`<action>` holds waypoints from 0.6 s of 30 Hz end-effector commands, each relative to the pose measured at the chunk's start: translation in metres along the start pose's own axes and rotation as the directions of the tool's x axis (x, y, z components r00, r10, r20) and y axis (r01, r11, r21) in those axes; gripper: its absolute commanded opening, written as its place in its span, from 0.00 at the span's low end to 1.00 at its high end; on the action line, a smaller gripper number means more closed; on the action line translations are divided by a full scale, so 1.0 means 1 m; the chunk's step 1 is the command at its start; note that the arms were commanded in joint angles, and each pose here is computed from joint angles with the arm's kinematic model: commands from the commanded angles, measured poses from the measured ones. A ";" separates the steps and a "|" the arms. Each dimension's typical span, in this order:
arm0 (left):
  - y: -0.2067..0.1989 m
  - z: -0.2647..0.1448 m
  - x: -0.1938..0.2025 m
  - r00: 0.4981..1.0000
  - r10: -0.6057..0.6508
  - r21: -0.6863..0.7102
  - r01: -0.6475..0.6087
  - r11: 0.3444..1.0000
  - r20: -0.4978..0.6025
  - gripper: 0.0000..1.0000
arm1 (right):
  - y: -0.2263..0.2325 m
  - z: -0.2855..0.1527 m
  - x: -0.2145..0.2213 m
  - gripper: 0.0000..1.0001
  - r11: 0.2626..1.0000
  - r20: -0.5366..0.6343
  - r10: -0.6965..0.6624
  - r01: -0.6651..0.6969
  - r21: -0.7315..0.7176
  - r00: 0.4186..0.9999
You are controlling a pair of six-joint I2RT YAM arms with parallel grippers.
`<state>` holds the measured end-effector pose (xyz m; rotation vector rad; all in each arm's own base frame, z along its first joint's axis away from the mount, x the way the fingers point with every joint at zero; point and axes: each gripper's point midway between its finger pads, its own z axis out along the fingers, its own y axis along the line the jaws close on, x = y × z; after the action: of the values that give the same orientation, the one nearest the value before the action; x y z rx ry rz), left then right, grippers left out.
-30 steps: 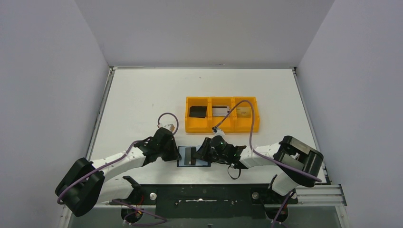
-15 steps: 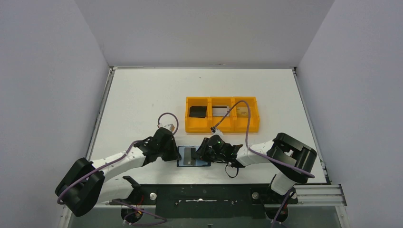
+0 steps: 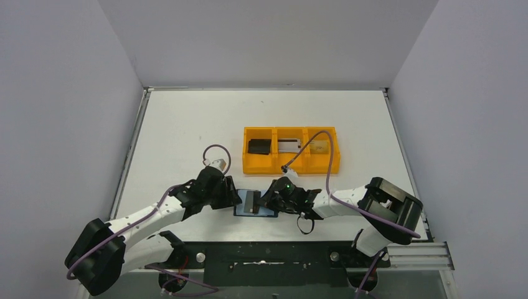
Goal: Take the credit cards out of the card holder
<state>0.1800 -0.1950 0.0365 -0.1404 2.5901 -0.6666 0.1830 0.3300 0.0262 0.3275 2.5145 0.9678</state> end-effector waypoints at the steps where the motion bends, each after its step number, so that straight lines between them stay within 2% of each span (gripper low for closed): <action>1: -0.035 -0.015 -0.041 0.993 0.006 0.075 -0.015 0.997 0.120 0.49 | -0.007 0.000 -0.005 0.00 0.998 0.036 -0.025 0.023 0.063 0.999; 5: -0.060 -0.020 -0.049 0.990 0.011 0.162 -0.034 0.986 0.137 0.58 | -0.008 0.000 -0.004 0.00 0.998 0.034 -0.025 0.022 0.066 0.999; 8: -0.066 -0.015 -0.041 0.995 0.022 0.202 -0.041 0.978 0.099 0.59 | -0.008 0.001 -0.004 0.00 0.997 0.034 -0.024 0.022 0.068 0.999; 11: -0.062 -0.003 -0.023 0.999 0.026 0.211 -0.030 0.977 0.023 0.59 | -0.006 0.001 -0.004 0.00 0.998 0.036 -0.023 0.021 0.065 0.999; 18: -0.042 0.019 0.015 0.993 0.033 0.159 -0.016 0.987 -0.109 0.47 | 0.004 -0.001 -0.004 0.03 1.000 0.035 0.011 -0.011 -0.012 0.999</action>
<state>0.1803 -0.2325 0.0381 -0.0517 2.6204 -0.8259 0.1824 0.3283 0.0243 0.3322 2.5246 0.9344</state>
